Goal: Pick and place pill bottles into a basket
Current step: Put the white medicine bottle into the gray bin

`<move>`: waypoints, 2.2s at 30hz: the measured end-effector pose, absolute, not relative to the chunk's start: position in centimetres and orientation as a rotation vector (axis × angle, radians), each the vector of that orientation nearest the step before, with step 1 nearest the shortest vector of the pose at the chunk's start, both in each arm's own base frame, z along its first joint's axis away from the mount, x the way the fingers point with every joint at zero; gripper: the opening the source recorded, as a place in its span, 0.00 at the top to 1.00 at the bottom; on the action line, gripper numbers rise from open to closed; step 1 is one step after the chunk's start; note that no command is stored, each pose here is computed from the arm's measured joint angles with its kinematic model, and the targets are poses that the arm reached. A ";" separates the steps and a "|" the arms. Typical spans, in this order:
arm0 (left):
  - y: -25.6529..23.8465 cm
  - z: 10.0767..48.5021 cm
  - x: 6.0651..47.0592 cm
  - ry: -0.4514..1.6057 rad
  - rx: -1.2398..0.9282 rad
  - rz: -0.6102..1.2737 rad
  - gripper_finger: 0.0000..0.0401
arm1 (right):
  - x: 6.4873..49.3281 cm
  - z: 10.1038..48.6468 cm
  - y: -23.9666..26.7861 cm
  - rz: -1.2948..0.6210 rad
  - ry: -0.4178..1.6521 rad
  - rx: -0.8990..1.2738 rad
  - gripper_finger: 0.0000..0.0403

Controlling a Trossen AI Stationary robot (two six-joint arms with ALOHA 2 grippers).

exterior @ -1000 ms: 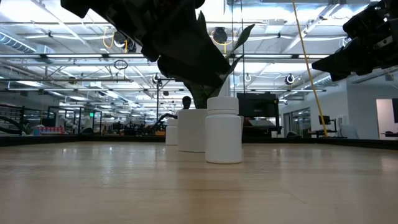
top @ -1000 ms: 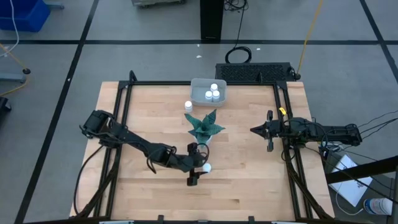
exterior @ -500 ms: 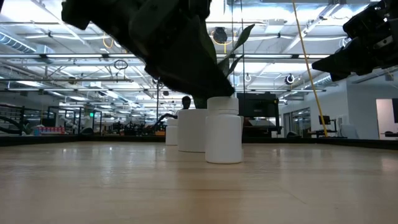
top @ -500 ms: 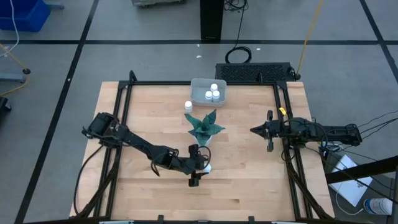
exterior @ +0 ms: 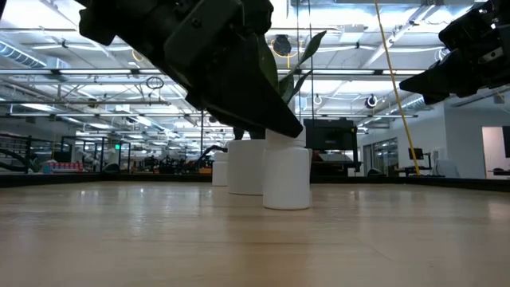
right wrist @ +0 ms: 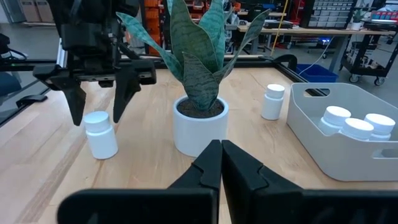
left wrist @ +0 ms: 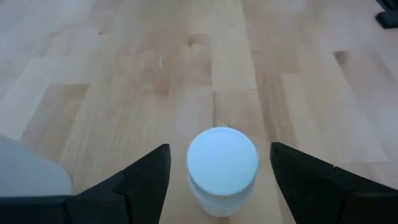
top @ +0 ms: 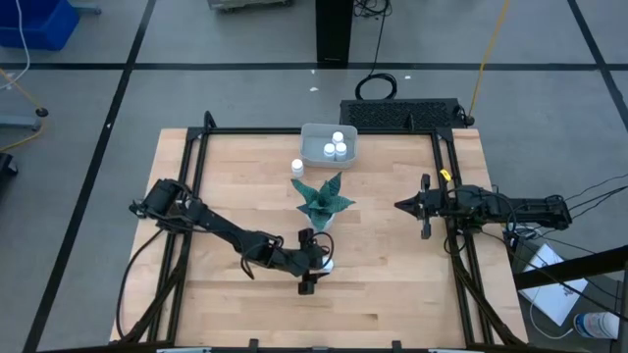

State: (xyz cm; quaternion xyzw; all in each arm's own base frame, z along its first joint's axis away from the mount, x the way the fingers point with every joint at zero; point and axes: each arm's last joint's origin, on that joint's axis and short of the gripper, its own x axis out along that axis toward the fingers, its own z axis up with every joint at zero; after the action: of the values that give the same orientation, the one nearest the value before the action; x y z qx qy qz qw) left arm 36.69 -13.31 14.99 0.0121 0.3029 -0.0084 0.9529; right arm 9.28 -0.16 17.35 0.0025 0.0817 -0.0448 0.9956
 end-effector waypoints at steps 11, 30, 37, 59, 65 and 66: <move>-12.9 13.2 37.5 0.625 -0.020 -0.042 0.35 | 9.3 17.4 -0.2 -0.090 0.163 0.005 0.99; -13.0 13.3 37.5 0.618 -0.029 -0.042 0.47 | 9.3 17.4 -0.2 -0.090 0.163 0.005 0.99; -13.0 13.4 37.5 0.608 -0.043 -0.041 0.54 | 9.3 17.4 -0.2 -0.090 0.163 0.005 0.99; -7.3 30.2 32.0 0.267 0.169 0.019 0.50 | 9.3 17.4 -0.2 -0.090 0.163 0.005 0.99; -1.5 33.4 29.8 0.231 0.186 0.113 0.55 | 9.3 17.4 -0.2 -0.090 0.163 0.005 0.99; -0.6 33.9 29.4 0.215 0.181 0.120 0.55 | 9.3 17.4 -0.2 -0.090 0.163 0.005 0.99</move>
State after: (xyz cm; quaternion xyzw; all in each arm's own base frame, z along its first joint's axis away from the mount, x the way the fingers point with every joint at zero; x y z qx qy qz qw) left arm 29.42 -0.63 33.85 0.0904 0.1072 0.0596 0.9883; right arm 9.28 -0.16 17.36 0.0025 0.0814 -0.0447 0.9957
